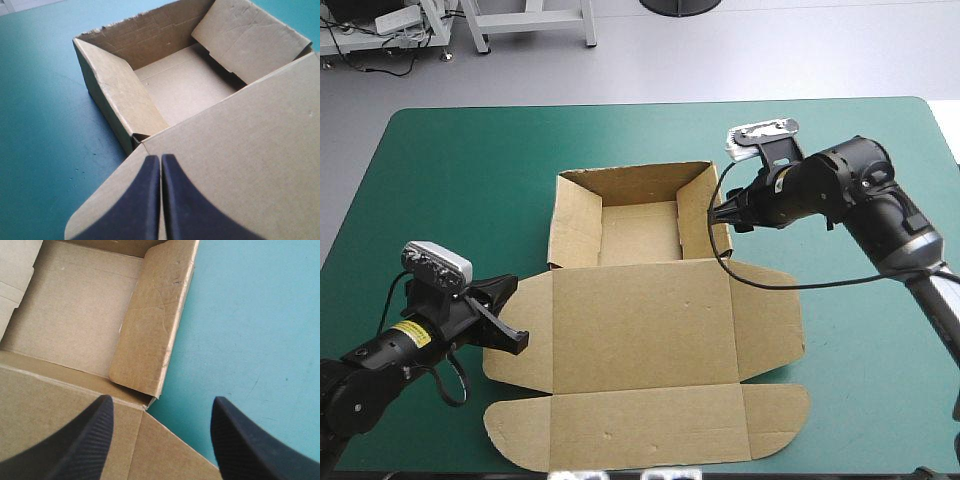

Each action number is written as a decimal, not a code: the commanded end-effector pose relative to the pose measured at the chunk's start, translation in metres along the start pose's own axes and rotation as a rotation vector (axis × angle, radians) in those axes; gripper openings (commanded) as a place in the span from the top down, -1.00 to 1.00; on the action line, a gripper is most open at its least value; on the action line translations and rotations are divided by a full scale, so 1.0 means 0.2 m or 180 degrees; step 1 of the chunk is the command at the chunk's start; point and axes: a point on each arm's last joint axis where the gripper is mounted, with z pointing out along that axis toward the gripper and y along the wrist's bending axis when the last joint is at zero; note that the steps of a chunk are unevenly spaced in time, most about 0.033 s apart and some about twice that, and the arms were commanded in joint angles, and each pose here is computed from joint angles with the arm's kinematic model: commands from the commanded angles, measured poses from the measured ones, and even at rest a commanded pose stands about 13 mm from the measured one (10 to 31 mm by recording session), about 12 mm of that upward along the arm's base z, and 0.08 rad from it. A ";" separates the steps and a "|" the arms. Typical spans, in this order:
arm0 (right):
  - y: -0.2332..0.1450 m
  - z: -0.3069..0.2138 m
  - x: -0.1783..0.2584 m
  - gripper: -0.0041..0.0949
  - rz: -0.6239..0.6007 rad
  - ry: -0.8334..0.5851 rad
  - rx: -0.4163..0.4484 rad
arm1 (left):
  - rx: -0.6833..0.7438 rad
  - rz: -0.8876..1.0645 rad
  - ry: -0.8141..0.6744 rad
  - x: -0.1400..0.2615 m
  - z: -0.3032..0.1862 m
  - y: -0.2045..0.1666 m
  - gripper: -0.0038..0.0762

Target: Fold the box

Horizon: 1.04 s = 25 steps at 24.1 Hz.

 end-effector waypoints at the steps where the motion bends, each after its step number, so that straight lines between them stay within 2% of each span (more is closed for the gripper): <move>1: 0.01 0.02 -0.06 -0.38 0.0018 -0.0184 -0.0050 | -0.0003 -0.0017 -0.0319 -0.07 -0.04 -0.01 0.92; 11: -0.01 0.33 -0.29 -0.43 0.0136 0.0076 0.0012 | -0.0030 0.0032 -0.0358 -0.04 -0.02 0.00 0.92; 14: -0.06 0.45 -0.34 -0.43 0.0194 0.0386 0.0069 | -0.0024 -0.0011 -0.0288 0.00 0.00 0.00 0.92; 17: -0.09 0.55 -0.35 -0.43 0.0333 0.0547 -0.0093 | -0.0033 -0.0015 -0.0292 0.01 0.01 0.01 0.92; 21: -0.09 0.66 -0.33 -0.43 0.0363 0.0690 -0.0145 | -0.0056 -0.0011 -0.0369 0.00 0.01 0.01 0.92; 23: -0.09 0.69 -0.32 -0.27 0.0371 0.0736 -0.0147 | -0.0057 -0.0011 -0.0371 0.00 0.01 0.01 0.92; 25: -0.09 0.70 -0.32 0.21 0.0341 0.0747 -0.0155 | -0.0063 -0.0011 -0.0393 -0.01 0.01 0.01 0.92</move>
